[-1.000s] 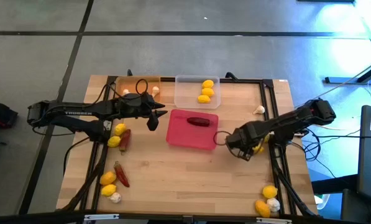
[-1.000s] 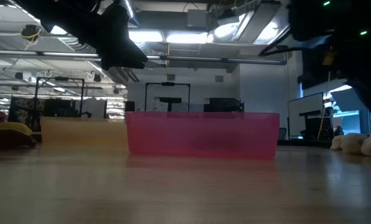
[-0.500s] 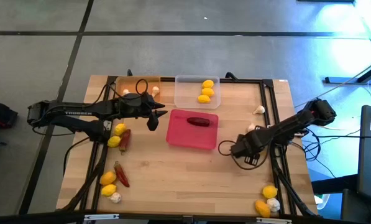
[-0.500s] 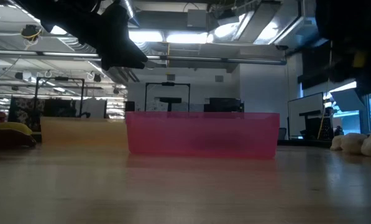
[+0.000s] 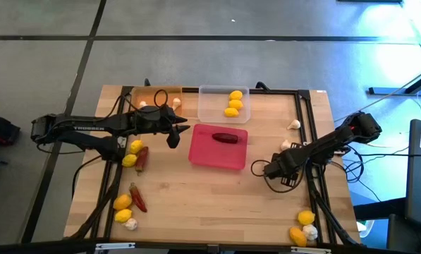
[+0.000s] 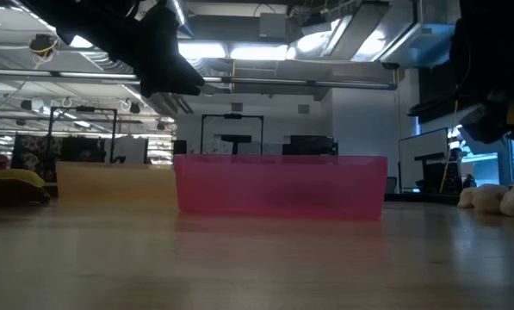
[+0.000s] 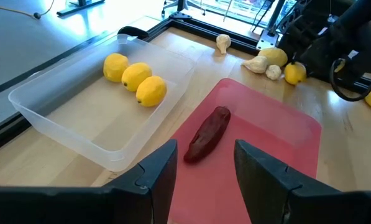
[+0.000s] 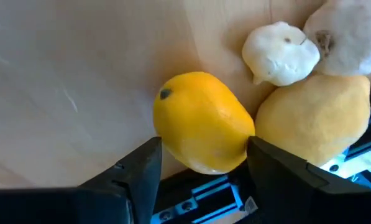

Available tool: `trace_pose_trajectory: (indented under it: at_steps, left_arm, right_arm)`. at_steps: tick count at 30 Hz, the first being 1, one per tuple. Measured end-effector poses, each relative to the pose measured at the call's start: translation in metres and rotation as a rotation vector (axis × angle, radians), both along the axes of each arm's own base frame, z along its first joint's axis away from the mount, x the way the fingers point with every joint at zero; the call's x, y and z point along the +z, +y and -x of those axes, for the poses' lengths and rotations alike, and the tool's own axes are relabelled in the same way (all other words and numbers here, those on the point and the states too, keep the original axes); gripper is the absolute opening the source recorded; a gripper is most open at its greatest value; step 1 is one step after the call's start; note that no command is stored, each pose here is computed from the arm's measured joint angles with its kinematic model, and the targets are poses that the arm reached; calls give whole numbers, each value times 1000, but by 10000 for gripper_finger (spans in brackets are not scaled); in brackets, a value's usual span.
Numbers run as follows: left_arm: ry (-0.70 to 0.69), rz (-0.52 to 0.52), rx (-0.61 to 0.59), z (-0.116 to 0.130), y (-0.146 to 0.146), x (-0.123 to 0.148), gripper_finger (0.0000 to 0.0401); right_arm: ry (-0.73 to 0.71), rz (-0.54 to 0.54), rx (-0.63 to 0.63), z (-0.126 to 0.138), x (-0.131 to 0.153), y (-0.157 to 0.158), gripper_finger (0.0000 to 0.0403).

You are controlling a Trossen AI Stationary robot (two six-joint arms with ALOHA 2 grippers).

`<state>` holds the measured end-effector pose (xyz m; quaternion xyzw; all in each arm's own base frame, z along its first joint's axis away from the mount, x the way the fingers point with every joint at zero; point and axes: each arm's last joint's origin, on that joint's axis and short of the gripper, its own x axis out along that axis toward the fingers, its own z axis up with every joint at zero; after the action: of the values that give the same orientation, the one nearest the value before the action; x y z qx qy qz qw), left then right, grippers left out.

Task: Sort produce into baskets
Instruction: Put the yellow lemon in the transparent bin

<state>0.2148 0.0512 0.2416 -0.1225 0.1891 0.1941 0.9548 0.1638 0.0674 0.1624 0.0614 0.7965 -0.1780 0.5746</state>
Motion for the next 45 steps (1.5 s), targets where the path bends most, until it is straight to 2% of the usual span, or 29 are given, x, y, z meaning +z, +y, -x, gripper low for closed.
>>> trace_pose_trajectory:
  at_steps: [14, 23, 27, 37, 45]
  left_arm:
    - [0, 0, 0, 0, 0, 0, 154]
    - [0, 0, 0, 0, 0, 0, 154]
    - [0, 0, 0, 0, 0, 0, 155]
    - [0, -1, 0, 0, 0, 0, 155]
    - [0, -1, 0, 0, 0, 0, 155]
  right_arm:
    - [-31, -8, -1, -1, -4, 0, 223]
    - [-26, -1, 23, -1, -3, 0, 136]
    - [-27, -4, 25, -2, -2, 0, 114]
    - [-167, -57, 33, -29, 28, 11, 112]
    - [-305, 5, 103, -47, 57, 13, 112]
